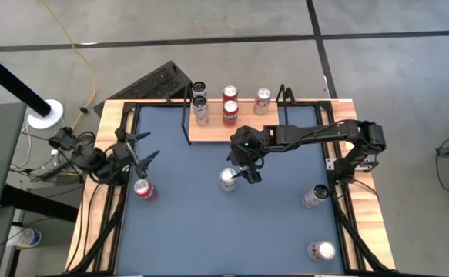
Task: Place canned beverage on shelf
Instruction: Put the left red-silver soda can on the shelf aligned with the other red-silver soda can
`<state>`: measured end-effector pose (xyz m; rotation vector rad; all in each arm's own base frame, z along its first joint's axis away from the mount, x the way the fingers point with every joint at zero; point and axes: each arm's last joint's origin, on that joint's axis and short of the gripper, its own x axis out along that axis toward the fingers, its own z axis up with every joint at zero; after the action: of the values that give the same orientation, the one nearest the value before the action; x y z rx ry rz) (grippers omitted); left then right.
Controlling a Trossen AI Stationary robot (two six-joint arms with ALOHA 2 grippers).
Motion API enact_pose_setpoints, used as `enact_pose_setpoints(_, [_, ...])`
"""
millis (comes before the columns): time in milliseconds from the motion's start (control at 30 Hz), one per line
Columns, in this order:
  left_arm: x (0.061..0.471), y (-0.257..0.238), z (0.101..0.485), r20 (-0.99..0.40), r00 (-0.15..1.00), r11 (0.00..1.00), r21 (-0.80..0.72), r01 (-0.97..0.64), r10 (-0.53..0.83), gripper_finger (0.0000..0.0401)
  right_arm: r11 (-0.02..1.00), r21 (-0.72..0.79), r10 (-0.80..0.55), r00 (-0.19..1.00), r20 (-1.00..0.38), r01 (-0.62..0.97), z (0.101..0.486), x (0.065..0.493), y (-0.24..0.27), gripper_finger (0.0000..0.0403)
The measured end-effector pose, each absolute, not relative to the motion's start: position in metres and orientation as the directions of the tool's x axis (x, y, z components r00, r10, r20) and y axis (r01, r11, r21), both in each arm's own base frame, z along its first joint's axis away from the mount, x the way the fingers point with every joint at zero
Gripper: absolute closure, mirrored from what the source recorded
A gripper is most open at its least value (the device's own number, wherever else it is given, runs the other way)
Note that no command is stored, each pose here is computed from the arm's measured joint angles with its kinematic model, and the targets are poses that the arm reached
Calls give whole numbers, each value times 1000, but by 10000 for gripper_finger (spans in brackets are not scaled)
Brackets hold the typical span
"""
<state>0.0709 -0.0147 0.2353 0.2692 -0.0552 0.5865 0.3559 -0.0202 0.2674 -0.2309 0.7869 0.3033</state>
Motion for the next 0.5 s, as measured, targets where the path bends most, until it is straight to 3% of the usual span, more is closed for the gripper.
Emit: enact_pose_setpoints(500, [71,-15,191,-107,833,669,655,-351,542,71,920,-57,234,660,-714,-388,263,357,-13,88])
